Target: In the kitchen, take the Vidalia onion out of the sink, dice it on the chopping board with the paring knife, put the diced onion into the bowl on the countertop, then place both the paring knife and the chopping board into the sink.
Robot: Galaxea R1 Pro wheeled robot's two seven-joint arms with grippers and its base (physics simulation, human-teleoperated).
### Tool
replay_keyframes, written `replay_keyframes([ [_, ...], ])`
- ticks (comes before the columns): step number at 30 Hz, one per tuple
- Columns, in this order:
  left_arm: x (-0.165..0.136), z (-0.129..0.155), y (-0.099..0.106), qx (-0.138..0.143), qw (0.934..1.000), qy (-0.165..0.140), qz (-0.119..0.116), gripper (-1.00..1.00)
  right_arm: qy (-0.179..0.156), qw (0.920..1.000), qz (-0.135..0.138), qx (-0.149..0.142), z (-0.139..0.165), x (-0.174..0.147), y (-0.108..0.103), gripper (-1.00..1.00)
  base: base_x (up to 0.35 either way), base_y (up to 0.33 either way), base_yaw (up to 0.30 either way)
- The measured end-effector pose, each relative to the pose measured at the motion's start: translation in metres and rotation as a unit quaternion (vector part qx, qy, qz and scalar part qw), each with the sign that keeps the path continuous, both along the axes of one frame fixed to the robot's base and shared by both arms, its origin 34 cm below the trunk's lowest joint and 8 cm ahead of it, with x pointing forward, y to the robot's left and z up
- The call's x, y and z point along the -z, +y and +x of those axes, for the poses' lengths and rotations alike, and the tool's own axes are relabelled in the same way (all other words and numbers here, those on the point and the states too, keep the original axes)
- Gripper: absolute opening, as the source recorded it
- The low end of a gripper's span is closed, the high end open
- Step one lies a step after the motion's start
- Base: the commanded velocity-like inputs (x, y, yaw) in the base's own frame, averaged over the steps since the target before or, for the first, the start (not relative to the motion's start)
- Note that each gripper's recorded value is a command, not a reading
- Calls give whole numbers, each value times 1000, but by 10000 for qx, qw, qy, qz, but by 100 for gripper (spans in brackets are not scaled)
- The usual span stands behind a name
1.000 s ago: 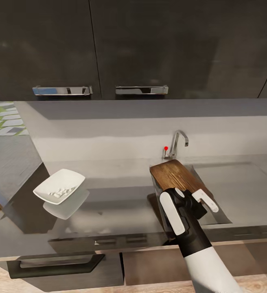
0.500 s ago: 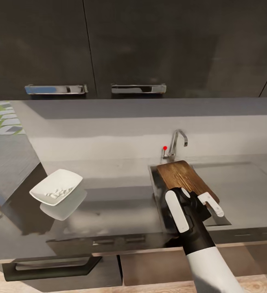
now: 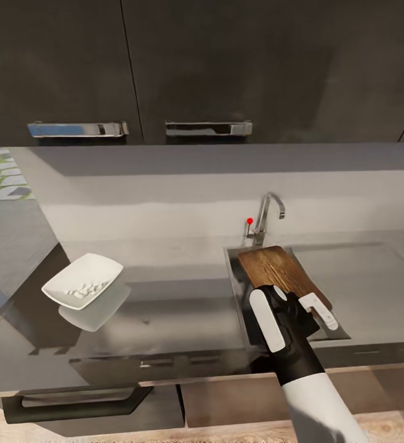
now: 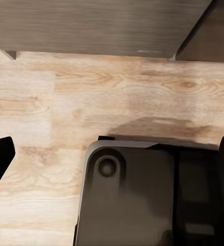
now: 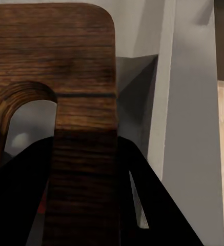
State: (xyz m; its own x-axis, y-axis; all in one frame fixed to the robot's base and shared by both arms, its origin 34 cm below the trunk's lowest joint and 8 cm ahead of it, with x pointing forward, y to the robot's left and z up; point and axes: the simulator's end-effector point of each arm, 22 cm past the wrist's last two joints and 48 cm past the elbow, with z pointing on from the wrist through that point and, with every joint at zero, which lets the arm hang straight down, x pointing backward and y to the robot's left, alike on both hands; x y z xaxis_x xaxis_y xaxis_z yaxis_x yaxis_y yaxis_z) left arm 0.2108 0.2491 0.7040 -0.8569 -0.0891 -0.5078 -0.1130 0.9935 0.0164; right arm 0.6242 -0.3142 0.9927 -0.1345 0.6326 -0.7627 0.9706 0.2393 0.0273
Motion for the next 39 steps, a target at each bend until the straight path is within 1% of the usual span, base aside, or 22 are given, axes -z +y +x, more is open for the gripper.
replay_keyframes([
  [12,2,-6,0,3,10000,94,-7,100,110,9999,11,24,-2,12,0,-100,196,0,0],
  [17,3,-9,-1,3,9999,141,-8,100,154,9999,14,30,-2,16,-1,-100,40,0,0],
  [22,4,-11,-1,0,9998,185,-9,100,240,9995,76,194,-7,24,-9,-100,4,0,0],
  [25,4,-13,-1,-2,9998,214,-10,100,366,9991,76,220,-11,33,-10,-100,0,0,0],
  [29,5,-15,-1,-3,9997,246,-11,100,493,9985,67,222,-14,41,-10,-100,0,0,0],
  [35,6,-18,-1,0,9996,292,-10,100,563,9981,67,222,-16,47,-10,-100,8,-1,0],
  [39,6,-20,-1,2,9995,317,-9,100,652,9976,60,218,-18,53,-10,-100,165,-77,0],
])
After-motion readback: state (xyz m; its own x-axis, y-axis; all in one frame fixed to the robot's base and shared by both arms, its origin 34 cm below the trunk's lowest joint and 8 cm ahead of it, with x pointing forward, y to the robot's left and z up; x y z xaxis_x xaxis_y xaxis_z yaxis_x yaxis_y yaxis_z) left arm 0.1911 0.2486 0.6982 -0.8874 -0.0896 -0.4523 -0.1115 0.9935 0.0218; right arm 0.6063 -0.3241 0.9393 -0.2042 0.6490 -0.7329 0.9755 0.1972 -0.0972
